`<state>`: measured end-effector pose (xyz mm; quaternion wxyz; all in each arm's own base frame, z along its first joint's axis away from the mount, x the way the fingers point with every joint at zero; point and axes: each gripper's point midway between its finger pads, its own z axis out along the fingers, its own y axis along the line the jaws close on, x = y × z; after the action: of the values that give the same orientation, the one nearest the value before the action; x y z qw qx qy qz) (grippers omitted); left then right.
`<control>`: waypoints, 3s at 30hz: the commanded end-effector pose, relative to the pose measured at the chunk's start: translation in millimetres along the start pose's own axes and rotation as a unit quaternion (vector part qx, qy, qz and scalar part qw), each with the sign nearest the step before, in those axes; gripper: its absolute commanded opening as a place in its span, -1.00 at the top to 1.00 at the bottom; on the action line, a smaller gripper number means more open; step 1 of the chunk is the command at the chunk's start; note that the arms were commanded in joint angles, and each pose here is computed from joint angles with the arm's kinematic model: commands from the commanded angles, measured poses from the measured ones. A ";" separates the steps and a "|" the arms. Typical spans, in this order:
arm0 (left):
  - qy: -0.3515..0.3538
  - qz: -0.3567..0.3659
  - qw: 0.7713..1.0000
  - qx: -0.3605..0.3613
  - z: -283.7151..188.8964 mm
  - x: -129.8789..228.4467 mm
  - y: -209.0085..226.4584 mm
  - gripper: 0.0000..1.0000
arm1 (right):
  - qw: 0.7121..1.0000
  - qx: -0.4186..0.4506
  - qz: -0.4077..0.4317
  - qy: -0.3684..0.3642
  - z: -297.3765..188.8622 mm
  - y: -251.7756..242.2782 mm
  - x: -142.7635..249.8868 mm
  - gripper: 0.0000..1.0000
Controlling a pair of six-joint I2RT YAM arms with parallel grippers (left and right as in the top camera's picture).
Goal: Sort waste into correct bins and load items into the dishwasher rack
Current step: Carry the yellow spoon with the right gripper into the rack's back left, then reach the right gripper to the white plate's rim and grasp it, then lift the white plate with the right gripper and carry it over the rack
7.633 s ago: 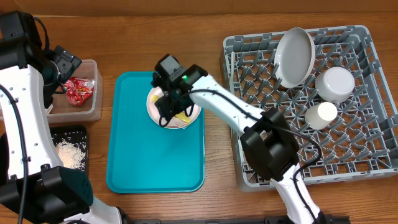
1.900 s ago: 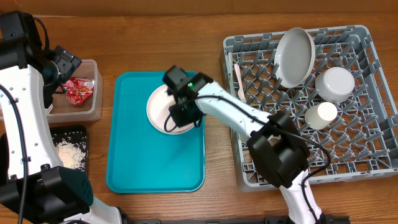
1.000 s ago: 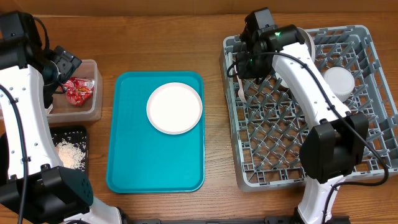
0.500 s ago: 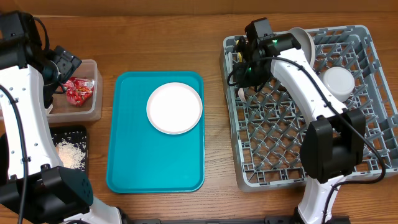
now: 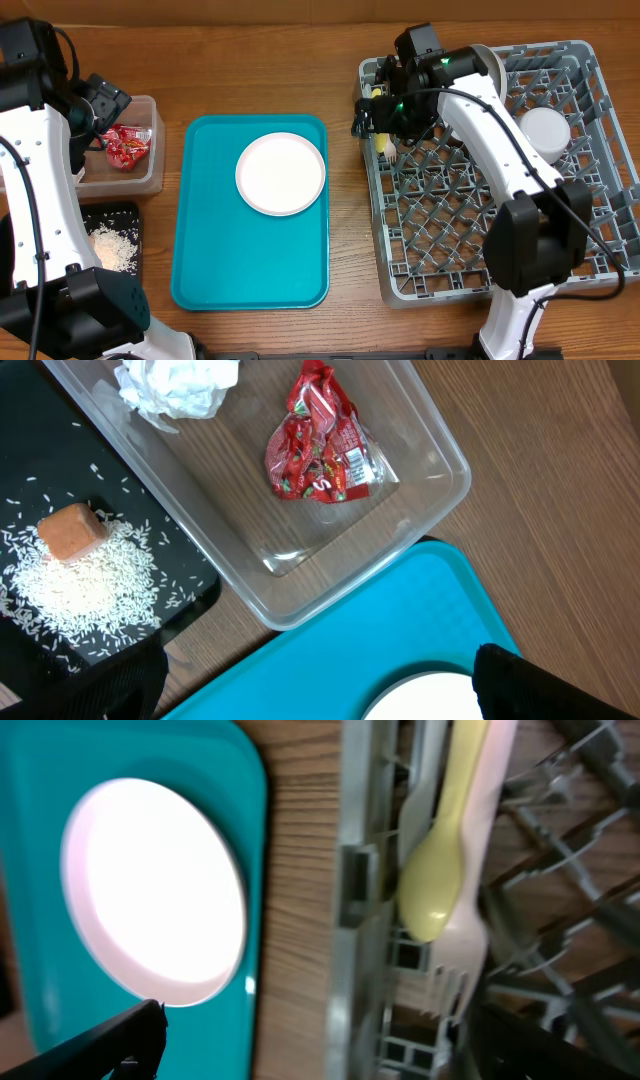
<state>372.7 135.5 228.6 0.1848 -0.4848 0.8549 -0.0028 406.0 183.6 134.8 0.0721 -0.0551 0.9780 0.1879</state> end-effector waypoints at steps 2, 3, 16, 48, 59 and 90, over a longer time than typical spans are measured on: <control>-0.004 0.002 1.000 -0.005 0.5 -1.3 1.7 -0.99 | 0.997 -0.049 0.039 -0.043 -50.6 56.7 6.2 -1.00; -0.004 0.002 1.000 -0.005 0.4 -1.4 1.6 -1.00 | 0.997 -0.051 0.039 -0.039 -49.5 63.2 9.9 -1.00; -0.004 0.002 1.000 -0.005 0.5 -1.3 1.7 -1.00 | 0.996 0.009 0.080 -0.021 40.1 140.1 45.3 -1.00; -0.004 0.002 1.000 -0.005 0.5 -1.2 1.6 -1.00 | 0.959 0.124 0.252 0.029 164.1 113.7 114.9 -1.00; -0.004 0.002 1.000 -0.005 0.5 -1.3 1.7 -1.00 | 0.969 0.128 0.210 0.037 173.1 108.7 114.6 -0.15; -0.004 0.002 1.000 -0.005 0.5 -1.3 1.7 -1.00 | 0.930 0.222 0.170 -0.238 -169.8 -11.8 55.3 0.92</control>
<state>372.6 135.5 228.6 0.1846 -0.4848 0.8549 -0.0028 341.8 152.9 242.8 0.2186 0.1694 0.9597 0.0507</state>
